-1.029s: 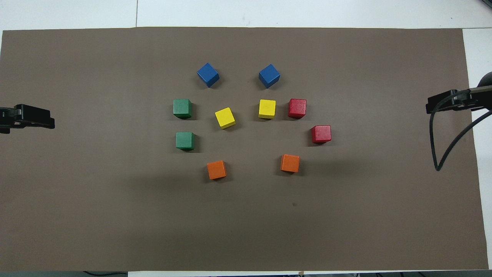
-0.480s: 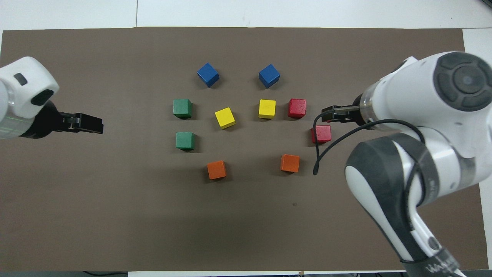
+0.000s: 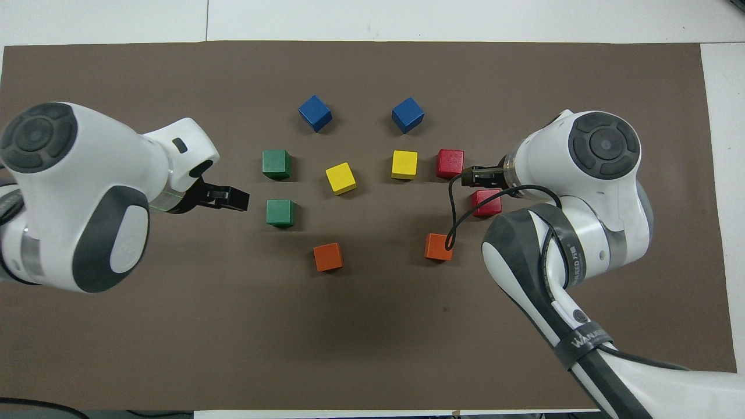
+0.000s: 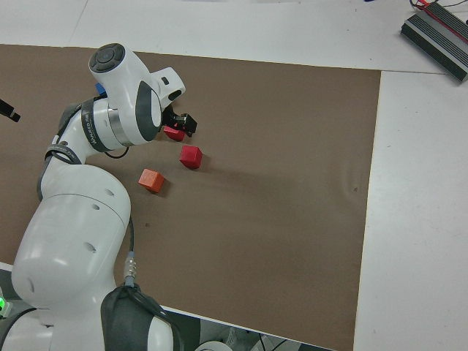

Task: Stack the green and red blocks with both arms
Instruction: 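Grasp the lower green cube with the left gripper while the right gripper grasps red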

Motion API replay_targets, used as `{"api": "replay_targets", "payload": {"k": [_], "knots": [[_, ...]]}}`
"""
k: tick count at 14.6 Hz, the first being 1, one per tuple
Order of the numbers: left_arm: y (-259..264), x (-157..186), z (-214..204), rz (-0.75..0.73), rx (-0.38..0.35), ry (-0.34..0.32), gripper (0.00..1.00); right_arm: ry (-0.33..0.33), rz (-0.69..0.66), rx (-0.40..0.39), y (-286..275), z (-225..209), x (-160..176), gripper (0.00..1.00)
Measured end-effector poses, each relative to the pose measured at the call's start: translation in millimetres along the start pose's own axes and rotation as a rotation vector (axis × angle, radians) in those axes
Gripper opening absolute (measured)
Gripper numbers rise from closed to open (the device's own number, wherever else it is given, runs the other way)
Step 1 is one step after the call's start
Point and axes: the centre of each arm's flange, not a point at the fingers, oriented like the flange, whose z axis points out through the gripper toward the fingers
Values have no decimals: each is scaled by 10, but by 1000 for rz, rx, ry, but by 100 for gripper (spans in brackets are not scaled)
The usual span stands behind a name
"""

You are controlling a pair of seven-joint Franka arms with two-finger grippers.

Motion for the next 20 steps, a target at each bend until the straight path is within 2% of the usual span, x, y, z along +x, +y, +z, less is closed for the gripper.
{"api": "replay_targets", "payload": {"k": [5,15,20], "knots": [[374,53,468,-22,-3,7,100,23,5,9,74,315,-123,100],[376,55,1167,-104,-3,16,100,45,6,19,139,705,-288,100],[607,63,1536,-123,-4,8,100,37,6,16,150,911,-327,100]]}}
